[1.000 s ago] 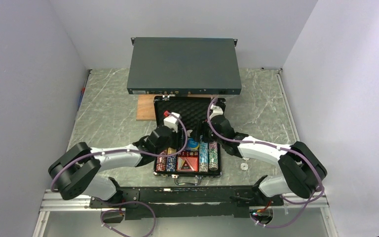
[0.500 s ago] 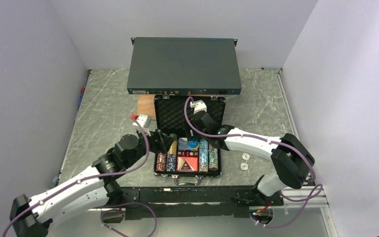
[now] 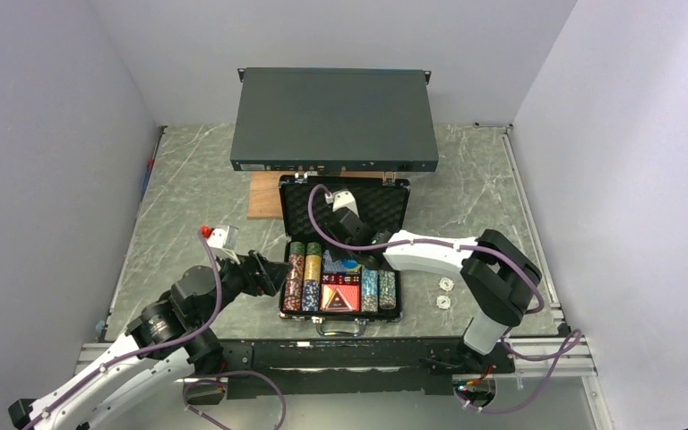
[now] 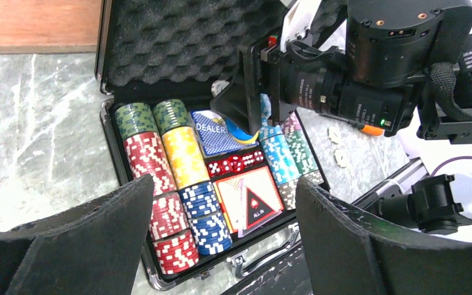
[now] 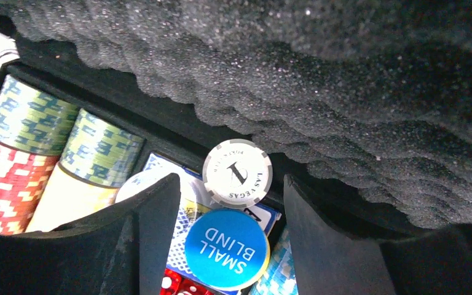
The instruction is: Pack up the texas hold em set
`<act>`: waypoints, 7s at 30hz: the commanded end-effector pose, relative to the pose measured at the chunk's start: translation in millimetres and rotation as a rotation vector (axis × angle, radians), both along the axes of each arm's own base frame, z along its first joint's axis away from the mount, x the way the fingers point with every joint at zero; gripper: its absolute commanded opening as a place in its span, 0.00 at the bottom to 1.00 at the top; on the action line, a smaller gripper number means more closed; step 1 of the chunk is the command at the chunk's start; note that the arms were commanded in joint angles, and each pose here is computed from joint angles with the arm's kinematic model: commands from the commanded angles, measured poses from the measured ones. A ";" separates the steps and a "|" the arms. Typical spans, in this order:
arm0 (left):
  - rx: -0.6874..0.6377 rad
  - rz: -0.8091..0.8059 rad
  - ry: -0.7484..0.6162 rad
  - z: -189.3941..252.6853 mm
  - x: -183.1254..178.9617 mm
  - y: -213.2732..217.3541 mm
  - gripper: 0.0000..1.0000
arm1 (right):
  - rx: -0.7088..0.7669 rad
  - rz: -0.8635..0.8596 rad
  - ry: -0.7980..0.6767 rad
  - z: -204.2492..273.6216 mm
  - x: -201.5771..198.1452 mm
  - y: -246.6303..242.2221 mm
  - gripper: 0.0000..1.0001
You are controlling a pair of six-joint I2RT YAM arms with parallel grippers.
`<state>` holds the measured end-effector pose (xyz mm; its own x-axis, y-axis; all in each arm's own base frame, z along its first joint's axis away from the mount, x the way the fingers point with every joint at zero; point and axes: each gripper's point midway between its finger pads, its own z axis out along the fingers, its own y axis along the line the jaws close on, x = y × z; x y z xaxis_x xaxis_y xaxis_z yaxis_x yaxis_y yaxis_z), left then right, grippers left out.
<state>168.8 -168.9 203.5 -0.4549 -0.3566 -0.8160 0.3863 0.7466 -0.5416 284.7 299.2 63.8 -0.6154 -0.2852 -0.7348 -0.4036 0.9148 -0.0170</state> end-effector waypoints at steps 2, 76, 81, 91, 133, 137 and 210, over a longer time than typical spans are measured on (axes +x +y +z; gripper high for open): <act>0.009 0.001 0.021 -0.9 -1.2 0.9 0.87 | -0.004 -0.058 -0.052 7.1 13.0 1.6 0.65; -0.342 -0.386 0.213 22.6 51.1 -131.5 0.58 | 0.448 0.400 -0.166 117.0 -95.5 -15.6 0.27; -0.377 -0.396 0.226 24.2 46.4 -145.2 0.59 | 0.456 0.418 -0.161 112.7 -102.6 -19.5 0.27; -0.312 -0.400 0.314 3.8 37.2 -165.2 0.56 | 0.491 0.399 -0.215 125.7 -103.0 -27.4 0.26; 0.150 -1.076 -0.521 -35.3 -69.1 -277.4 0.00 | 0.373 -0.754 -0.135 156.2 -121.6 -249.7 0.75; 0.200 -1.142 -0.480 -59.5 -77.6 -283.9 0.00 | 0.389 -0.733 -0.132 155.4 -123.5 -248.9 0.75; 0.091 -0.832 -0.393 18.7 -71.7 -210.8 0.59 | 0.172 -1.114 0.752 -68.0 -136.7 -259.4 0.53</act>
<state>97.1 -382.2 214.2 -0.2086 0.0588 -0.9762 0.9660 0.1686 -0.1962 141.1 41.0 6.4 -0.7391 0.6699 -0.0706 0.6702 0.7418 0.0223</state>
